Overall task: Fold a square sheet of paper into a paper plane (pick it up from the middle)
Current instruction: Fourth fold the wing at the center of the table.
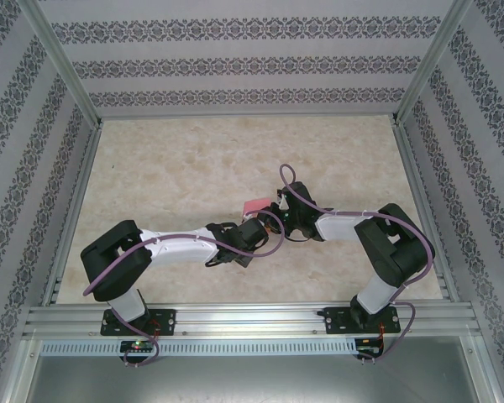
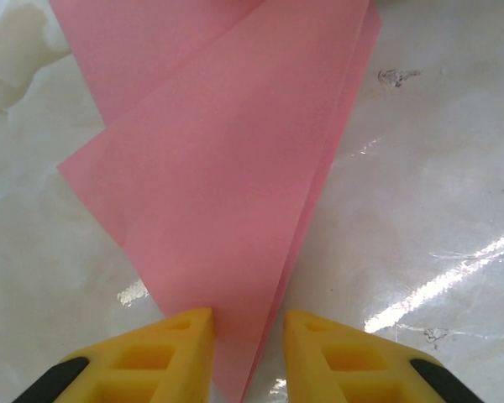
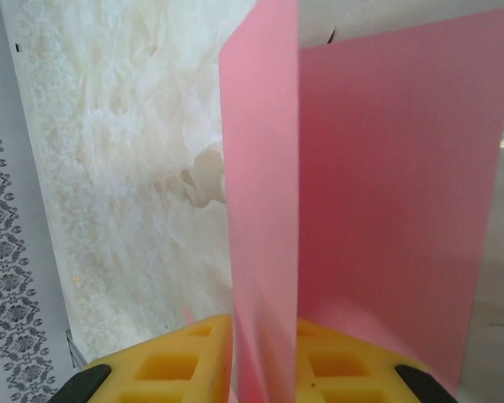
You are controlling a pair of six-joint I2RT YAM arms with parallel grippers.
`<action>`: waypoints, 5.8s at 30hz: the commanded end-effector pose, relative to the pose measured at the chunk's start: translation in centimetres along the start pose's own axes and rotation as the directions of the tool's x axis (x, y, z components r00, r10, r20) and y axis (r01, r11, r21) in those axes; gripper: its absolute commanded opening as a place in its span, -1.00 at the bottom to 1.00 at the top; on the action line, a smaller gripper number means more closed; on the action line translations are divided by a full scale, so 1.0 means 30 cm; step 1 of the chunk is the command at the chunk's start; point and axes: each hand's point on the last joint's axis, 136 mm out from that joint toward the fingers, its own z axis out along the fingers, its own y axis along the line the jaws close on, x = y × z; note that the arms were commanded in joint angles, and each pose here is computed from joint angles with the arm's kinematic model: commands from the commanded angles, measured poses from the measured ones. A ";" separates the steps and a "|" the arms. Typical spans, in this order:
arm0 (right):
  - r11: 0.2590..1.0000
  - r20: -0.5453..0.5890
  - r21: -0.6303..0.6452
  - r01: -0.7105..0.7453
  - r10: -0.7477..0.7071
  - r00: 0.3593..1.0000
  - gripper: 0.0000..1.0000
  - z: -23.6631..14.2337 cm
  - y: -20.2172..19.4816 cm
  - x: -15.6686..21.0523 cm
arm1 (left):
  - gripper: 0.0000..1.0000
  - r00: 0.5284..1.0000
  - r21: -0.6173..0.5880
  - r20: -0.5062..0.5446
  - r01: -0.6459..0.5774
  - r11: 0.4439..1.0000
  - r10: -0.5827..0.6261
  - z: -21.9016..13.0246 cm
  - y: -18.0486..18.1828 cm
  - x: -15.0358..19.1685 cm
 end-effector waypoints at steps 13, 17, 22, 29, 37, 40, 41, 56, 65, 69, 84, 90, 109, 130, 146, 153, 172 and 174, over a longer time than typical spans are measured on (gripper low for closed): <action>0.999 0.002 -0.033 0.010 -0.010 1.000 -0.60 -0.015 0.021 -0.004 | -0.65 0.999 -0.040 0.038 -0.011 0.999 0.013 0.008 0.003 -0.024; 1.000 0.001 -0.027 0.011 -0.011 1.000 -0.63 -0.015 0.017 -0.003 | -0.70 0.999 -0.046 0.042 -0.012 0.999 0.014 0.007 0.006 -0.026; 1.000 -0.003 -0.029 0.010 -0.010 1.000 -0.77 -0.014 0.019 -0.004 | -0.73 0.998 -0.052 0.055 -0.018 0.998 0.021 -0.002 0.010 -0.037; 0.999 -0.006 -0.036 -0.004 0.004 1.000 -0.86 -0.014 0.028 -0.010 | -0.46 0.997 -0.063 0.071 -0.033 0.997 0.037 -0.007 0.020 -0.041; 0.999 -0.008 -0.046 -0.005 0.005 1.000 -0.87 -0.018 0.039 -0.012 | -0.37 0.997 -0.070 0.062 -0.040 0.997 0.044 0.011 0.025 -0.022; 0.999 -0.008 -0.049 -0.006 0.006 1.000 -0.86 -0.018 0.041 -0.013 | -0.40 0.997 -0.073 0.059 -0.046 0.996 0.051 0.020 0.022 -0.024; 0.999 -0.009 -0.049 -0.008 0.007 1.000 -0.86 -0.018 0.041 -0.012 | -0.42 0.997 -0.077 0.057 -0.049 0.996 0.054 0.023 0.023 -0.024; 0.999 -0.006 -0.043 -0.003 0.003 1.000 -0.80 -0.024 0.033 -0.008 | -0.90 0.996 -0.092 0.071 -0.041 0.995 0.048 0.011 0.036 -0.035; 1.000 0.049 -0.020 0.024 -0.023 0.999 -0.46 -0.084 0.027 -0.025 | -0.97 0.995 0.050 0.088 0.033 0.998 -0.037 -0.012 0.027 -0.048; 0.999 0.089 -0.014 0.040 -0.038 0.995 -0.21 -0.127 0.024 -0.031 | -0.98 0.989 0.205 0.096 0.087 0.975 -0.108 -0.032 0.009 -0.061; 0.984 0.075 -0.103 0.145 -0.138 0.988 -0.44 -0.116 0.137 0.006 | -0.98 0.952 0.504 -0.019 0.272 0.820 -0.304 -0.005 0.023 -0.054; 0.980 0.031 -0.117 0.159 -0.157 0.987 -0.57 -0.035 0.176 0.022 | -0.97 0.928 0.541 -0.062 0.341 0.769 -0.368 0.011 0.047 -0.047; 0.985 -0.007 -0.112 0.130 -0.132 0.991 -0.63 0.080 0.151 -0.011 | -0.96 0.886 0.525 -0.157 0.449 0.723 -0.436 0.058 0.095 -0.011; 0.991 -0.012 -0.090 0.099 -0.101 0.995 -0.63 0.119 0.095 -0.036 | -0.51 0.906 0.498 -0.130 0.412 0.763 -0.404 0.033 0.119 -0.003; 0.992 -0.010 -0.089 0.094 -0.095 0.995 -0.63 0.121 0.094 -0.041 | -0.32 0.940 0.493 -0.049 0.316 0.811 -0.337 -0.013 0.125 -0.035; 0.991 -0.010 -0.091 0.094 -0.095 0.995 -0.63 0.121 0.098 -0.041 | -0.30 0.959 0.439 -0.050 0.273 0.856 -0.280 0.013 0.125 -0.023; 0.991 -0.002 -0.096 0.098 -0.098 0.995 -0.62 0.111 0.114 -0.050 | -0.34 0.986 0.312 -0.045 0.167 0.935 -0.162 0.043 0.131 0.007; 0.991 -0.003 -0.095 0.097 -0.098 0.995 -0.62 0.111 0.114 -0.050 | -0.33 0.989 0.301 -0.045 0.146 0.943 -0.138 0.044 0.129 0.011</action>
